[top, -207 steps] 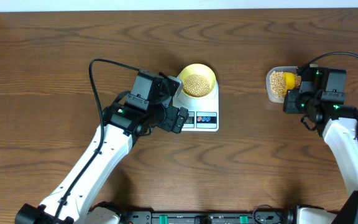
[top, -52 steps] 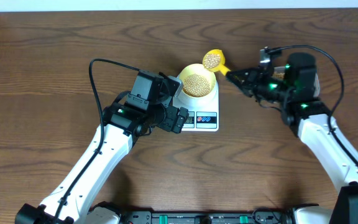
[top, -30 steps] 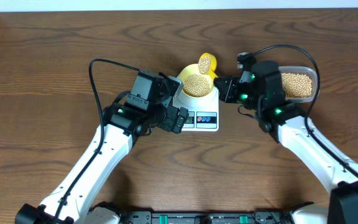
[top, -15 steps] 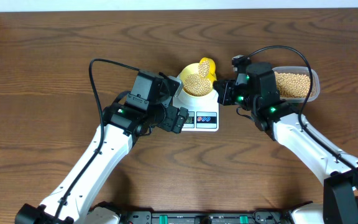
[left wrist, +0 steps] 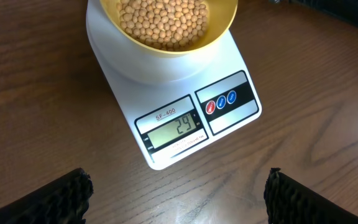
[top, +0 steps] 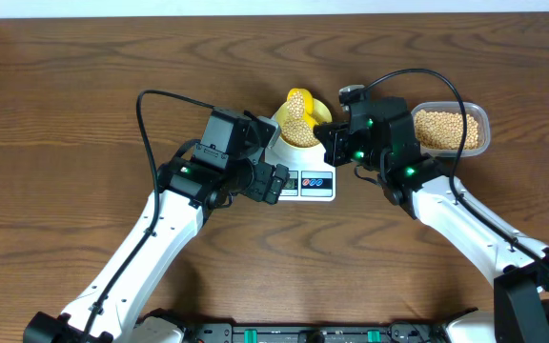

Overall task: Scoop item into bowl and weigh 50g on scale
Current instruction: 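Carry the scoop over the bowl on the scale, then tilt the scoop and pour soybeans gradually into the bowl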

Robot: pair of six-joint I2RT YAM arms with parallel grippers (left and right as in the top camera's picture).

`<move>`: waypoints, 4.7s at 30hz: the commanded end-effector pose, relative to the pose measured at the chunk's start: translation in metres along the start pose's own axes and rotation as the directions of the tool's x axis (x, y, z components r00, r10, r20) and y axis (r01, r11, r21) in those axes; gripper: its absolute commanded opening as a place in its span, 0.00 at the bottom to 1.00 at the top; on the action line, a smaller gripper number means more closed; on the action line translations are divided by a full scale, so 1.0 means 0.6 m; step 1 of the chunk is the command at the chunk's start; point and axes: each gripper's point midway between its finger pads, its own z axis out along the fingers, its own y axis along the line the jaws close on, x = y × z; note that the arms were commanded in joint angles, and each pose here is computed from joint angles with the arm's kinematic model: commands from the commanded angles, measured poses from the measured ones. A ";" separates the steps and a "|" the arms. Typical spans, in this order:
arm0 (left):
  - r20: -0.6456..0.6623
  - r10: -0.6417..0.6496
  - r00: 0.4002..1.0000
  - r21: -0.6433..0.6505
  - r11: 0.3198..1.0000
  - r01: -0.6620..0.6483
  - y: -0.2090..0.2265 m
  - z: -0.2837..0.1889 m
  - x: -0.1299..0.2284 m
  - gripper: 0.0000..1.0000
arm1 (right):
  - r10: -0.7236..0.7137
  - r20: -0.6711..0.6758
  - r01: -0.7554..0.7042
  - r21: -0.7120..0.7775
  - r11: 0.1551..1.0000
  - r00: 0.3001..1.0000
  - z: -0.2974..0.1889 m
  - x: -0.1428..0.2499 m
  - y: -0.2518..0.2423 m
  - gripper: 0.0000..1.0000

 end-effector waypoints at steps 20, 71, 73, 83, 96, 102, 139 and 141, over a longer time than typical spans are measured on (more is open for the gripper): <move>0.021 0.011 1.000 0.012 1.000 -0.011 -0.006 -0.009 -0.010 0.90 | -0.145 -0.003 0.145 0.024 0.989 0.989 -0.006 -0.001 -0.001 0.01; 0.021 0.011 1.000 0.012 1.000 -0.011 -0.006 -0.009 -0.010 0.90 | -0.127 -0.036 0.128 0.030 0.991 0.991 -0.049 0.002 0.004 0.01; 0.021 0.011 1.000 0.012 1.000 -0.011 -0.006 -0.009 -0.010 0.90 | -0.128 -0.029 0.130 0.056 0.990 0.991 -0.049 -0.001 -0.003 0.01; 0.021 0.011 1.000 0.012 1.000 -0.011 -0.006 -0.009 -0.010 0.90 | -0.162 -0.030 0.164 0.072 0.984 0.986 -0.048 -0.001 -0.007 0.01; 0.021 0.011 1.000 0.012 1.000 -0.011 -0.006 -0.009 -0.010 0.90 | -0.349 -0.089 0.355 0.065 0.933 0.933 -0.050 0.017 -0.014 0.01; 0.021 0.011 1.000 0.012 1.000 -0.011 -0.006 -0.009 -0.010 0.90 | -0.361 -0.092 0.368 0.064 0.928 0.928 -0.050 0.017 -0.014 0.01; 0.021 0.011 1.000 0.012 1.000 -0.011 -0.006 -0.009 -0.010 0.90 | -0.193 -0.046 0.196 0.066 0.978 0.980 -0.049 0.005 -0.007 0.01; 0.021 0.010 1.000 0.012 1.000 -0.011 -0.006 -0.009 -0.010 0.90 | -0.222 -0.049 0.225 0.065 0.972 0.974 -0.049 0.005 -0.007 0.01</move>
